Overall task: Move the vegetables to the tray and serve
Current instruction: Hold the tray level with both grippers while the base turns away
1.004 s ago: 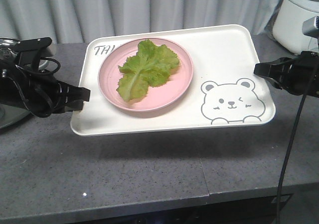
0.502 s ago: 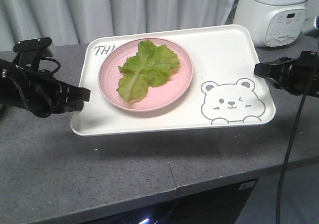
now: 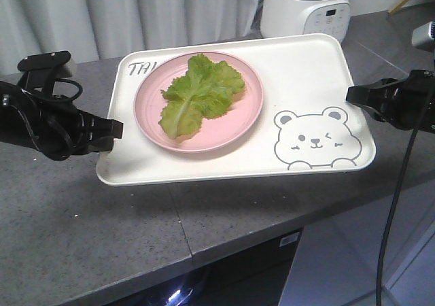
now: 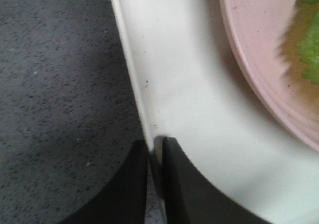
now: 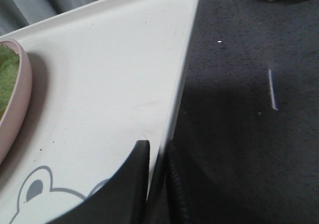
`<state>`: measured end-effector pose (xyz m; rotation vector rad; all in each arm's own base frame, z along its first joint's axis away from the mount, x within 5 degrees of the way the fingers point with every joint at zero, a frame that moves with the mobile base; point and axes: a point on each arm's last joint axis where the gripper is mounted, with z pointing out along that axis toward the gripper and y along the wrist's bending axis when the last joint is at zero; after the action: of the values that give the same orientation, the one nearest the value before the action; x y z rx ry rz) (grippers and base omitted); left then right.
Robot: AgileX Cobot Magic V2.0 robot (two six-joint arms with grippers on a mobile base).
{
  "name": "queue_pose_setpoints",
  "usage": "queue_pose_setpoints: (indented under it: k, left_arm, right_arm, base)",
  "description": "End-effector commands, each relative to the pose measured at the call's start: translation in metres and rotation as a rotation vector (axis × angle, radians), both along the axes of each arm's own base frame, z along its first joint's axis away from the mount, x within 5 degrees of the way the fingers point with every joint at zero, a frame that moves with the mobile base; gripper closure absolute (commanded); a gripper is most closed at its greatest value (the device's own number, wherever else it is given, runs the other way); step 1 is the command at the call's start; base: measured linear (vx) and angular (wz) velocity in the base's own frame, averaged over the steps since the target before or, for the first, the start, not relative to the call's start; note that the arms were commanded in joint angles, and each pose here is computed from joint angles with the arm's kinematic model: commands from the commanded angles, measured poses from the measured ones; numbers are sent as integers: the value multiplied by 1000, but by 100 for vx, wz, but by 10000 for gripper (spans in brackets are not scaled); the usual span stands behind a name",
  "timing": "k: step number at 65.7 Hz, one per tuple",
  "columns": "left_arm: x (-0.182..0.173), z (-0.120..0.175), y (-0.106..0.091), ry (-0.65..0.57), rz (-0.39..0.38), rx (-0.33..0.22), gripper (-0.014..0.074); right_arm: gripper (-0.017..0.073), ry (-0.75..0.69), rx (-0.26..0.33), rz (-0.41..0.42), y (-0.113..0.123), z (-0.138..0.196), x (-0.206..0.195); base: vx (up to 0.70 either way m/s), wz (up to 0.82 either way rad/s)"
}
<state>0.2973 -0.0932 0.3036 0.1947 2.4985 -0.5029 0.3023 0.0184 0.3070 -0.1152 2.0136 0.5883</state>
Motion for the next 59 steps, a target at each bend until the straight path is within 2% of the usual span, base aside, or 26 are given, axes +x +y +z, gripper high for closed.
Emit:
queue_pose_setpoints:
  k: [1,59]
  left_arm:
    - [-6,27,-9,-102,-21,-76,600]
    - [-6,27,-9,-102,-21,-76,599]
  right_arm:
    - [482,-59,30,71,8,21,-8]
    - [482,-60,29,68,8,21,-8]
  base:
    - [0,-33]
    - [-1,-30]
